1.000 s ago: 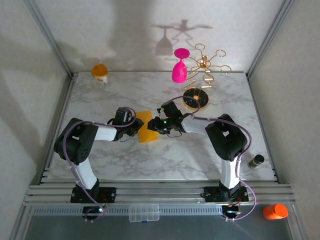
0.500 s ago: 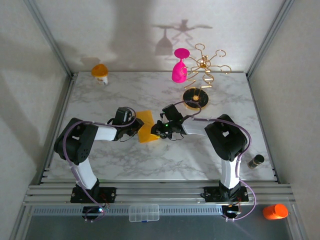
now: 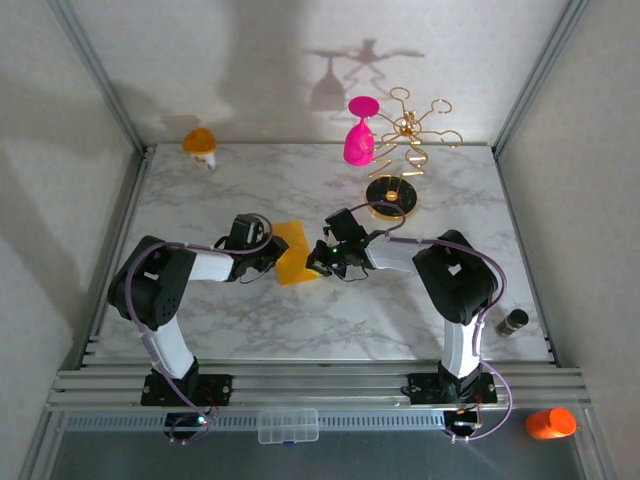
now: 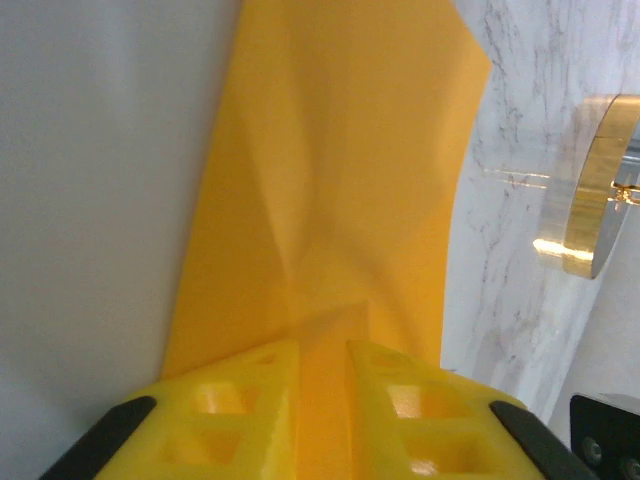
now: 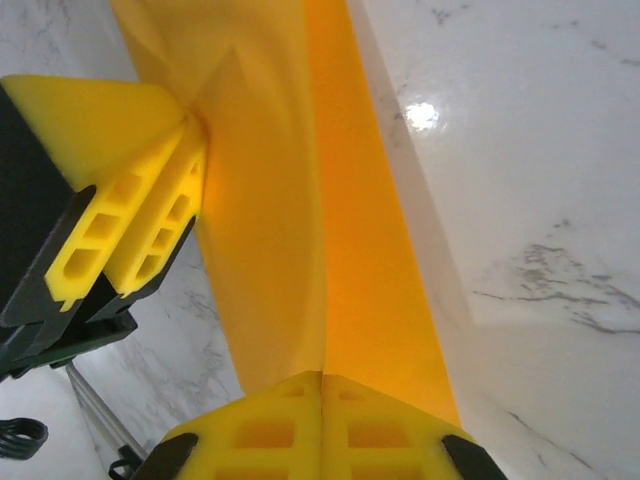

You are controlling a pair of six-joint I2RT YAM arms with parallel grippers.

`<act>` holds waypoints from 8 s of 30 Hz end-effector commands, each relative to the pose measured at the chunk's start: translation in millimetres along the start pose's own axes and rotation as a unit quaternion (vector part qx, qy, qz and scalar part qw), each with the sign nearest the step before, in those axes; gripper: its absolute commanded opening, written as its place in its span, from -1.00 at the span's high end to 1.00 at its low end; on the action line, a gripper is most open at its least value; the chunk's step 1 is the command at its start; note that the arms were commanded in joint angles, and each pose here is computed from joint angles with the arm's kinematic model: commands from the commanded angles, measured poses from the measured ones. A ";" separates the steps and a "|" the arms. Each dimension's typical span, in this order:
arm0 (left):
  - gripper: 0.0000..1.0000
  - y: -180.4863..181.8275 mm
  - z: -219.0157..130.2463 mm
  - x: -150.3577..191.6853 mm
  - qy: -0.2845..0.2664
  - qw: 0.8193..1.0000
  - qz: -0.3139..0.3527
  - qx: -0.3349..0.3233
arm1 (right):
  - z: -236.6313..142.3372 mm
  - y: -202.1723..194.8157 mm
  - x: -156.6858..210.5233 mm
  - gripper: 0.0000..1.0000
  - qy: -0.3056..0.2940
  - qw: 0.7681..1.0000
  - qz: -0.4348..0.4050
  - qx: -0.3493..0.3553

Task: Fold a paper plane with a square sheet of paper (pick it up from the middle)
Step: Fold the triangle a second time at the center of the table.

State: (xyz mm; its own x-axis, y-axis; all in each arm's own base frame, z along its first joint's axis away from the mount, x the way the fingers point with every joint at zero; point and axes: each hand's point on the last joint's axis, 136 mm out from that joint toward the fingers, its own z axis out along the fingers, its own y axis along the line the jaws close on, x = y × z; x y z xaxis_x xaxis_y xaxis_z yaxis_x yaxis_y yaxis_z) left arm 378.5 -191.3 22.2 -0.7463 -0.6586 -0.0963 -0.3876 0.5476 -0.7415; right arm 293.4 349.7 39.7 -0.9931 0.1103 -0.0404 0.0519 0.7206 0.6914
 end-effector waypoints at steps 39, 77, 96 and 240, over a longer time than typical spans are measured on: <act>0.51 -3.9 34.0 32.7 0.067 0.992 0.101 -0.045 | -27.6 5.6 2.0 1.00 -0.009 0.998 -0.039 -0.040; 0.57 1.1 33.5 25.1 0.067 0.989 0.112 -0.075 | 13.7 2.1 -14.4 1.00 -0.011 0.999 -0.030 -0.018; 0.58 7.7 34.6 29.3 0.070 0.988 0.108 -0.081 | 21.3 -3.1 -21.3 1.00 -0.020 1.000 -0.013 -0.007; 1.00 9.6 19.5 51.8 0.045 0.982 0.132 -0.129 | 12.2 -23.2 -10.0 0.99 -0.032 0.999 0.017 0.029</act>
State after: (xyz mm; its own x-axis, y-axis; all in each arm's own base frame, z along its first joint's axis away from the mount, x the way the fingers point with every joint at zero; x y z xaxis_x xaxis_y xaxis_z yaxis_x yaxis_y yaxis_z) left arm 355.1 -239.0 16.8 -0.8653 -0.4628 -0.1925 -0.2758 0.7603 -0.5881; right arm 314.1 349.9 19.4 -0.9786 0.1858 -0.0881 0.0799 0.7382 0.6698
